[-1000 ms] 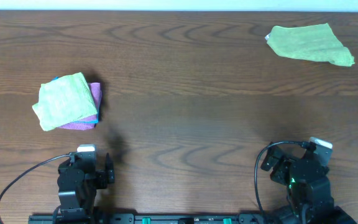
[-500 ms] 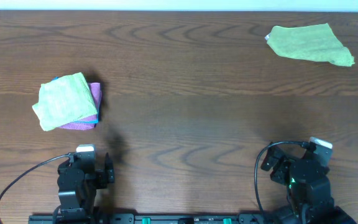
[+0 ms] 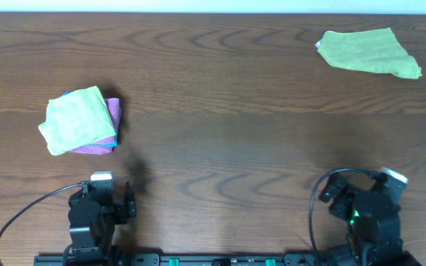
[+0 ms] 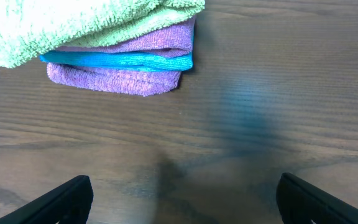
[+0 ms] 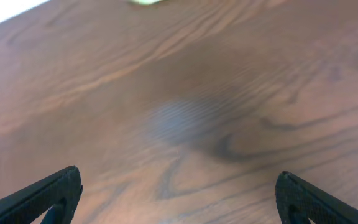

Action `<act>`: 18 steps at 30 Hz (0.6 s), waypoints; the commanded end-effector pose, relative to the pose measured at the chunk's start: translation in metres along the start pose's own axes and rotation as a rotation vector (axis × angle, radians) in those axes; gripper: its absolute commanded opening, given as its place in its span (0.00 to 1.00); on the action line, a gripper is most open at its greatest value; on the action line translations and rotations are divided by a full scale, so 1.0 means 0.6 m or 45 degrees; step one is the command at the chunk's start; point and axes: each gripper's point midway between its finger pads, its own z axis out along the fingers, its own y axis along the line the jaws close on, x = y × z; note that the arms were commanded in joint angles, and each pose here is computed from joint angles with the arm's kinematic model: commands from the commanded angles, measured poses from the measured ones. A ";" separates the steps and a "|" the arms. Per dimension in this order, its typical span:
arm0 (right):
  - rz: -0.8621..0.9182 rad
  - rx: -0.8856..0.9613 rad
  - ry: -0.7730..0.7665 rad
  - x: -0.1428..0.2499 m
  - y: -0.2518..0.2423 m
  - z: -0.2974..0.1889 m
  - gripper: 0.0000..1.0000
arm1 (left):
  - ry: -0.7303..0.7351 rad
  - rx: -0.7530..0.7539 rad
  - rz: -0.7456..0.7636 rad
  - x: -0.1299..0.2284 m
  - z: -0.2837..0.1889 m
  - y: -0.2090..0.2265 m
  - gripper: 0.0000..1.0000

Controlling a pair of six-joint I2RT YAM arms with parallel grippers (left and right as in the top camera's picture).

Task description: Fold the cloth

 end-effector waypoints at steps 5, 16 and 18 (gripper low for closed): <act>-0.213 -0.150 -0.047 0.039 0.005 0.032 0.99 | 0.020 -0.008 0.000 0.010 0.003 0.001 0.95; -0.377 -0.307 -0.025 0.094 0.030 0.085 0.99 | 0.020 -0.008 0.000 0.010 0.003 0.001 0.95; -0.394 -0.303 -0.014 0.101 0.028 0.090 0.99 | 0.020 -0.008 0.000 0.010 0.003 0.001 0.96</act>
